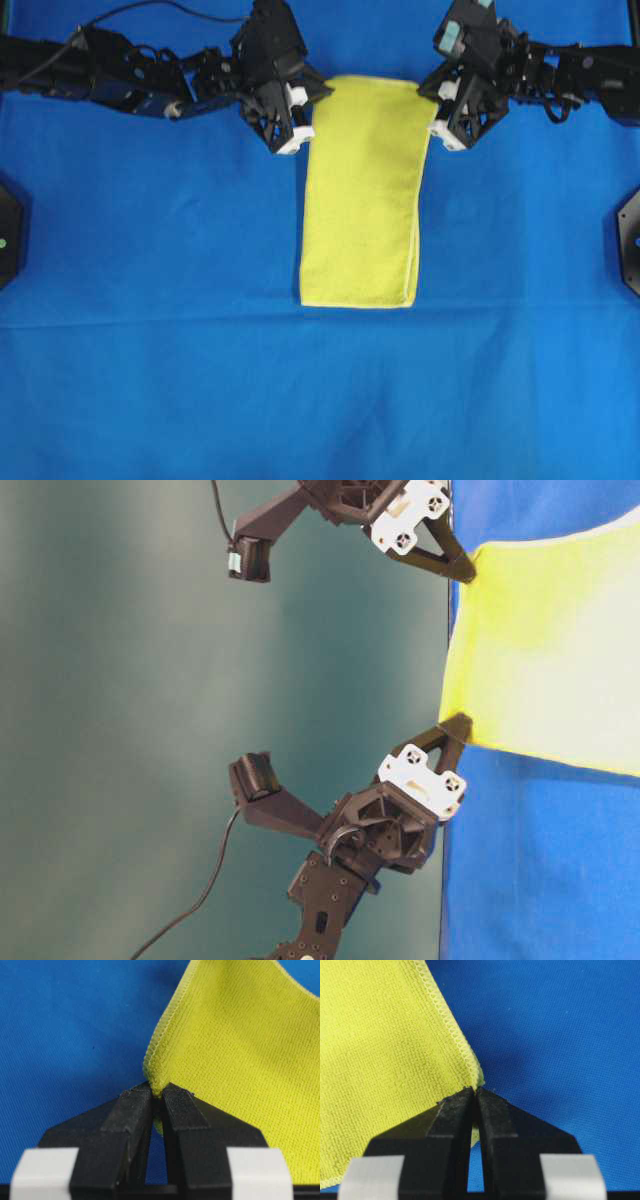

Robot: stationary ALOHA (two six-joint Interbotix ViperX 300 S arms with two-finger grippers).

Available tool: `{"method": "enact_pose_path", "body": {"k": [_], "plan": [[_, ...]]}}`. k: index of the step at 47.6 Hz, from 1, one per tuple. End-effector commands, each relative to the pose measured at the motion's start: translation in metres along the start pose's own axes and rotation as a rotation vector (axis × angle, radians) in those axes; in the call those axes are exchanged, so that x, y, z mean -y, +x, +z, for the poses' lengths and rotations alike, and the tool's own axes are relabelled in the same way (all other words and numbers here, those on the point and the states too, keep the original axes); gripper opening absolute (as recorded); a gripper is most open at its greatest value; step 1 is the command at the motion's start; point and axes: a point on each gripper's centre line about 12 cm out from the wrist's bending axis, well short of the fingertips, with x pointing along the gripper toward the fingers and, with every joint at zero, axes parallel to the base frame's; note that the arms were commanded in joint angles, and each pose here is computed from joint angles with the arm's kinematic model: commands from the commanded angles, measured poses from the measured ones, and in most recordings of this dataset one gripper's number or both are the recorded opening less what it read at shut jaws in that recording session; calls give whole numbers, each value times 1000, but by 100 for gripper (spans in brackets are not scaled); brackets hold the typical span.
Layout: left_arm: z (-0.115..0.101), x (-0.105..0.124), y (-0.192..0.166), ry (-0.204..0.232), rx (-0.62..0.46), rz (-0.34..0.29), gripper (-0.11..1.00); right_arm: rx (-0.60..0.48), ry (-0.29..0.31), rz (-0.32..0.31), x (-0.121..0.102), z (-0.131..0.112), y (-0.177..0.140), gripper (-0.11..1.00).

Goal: Fold the yellow towel.
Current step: 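Grasp the far corners of the vertical strip with both grippers, then pull the far end toward the near end, folding the strip in half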

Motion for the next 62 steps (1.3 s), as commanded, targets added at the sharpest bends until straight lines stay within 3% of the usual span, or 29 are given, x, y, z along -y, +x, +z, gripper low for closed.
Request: {"method": "enact_pose_path", "body": {"k": [1,16,23,33,45,54,62], "plan": [[17,-2,-6,-2,32,3,4,35,-2,-5,2,11,-5,4],[13,5,-16,5,16,-12,4,54,-3,-13,2,23,-15,4],[19,20,-26,28,31,-44,4,47,-11,1,-10,23,-25,4],[2,49,-37,56,-43,-108,4,0,-61,64,-49,17,-40,4],[-21,108,-54,127,-154,-238,4,-63,-109,196,-110,-5,-51,4],[-28,150,-65,126,-168,-323,4,-90,-126,284,-147,-18,-60,4],[-33,172,-73,136,-176,-371,4,-114,-148,325,-166,-29,-62,4]]}}
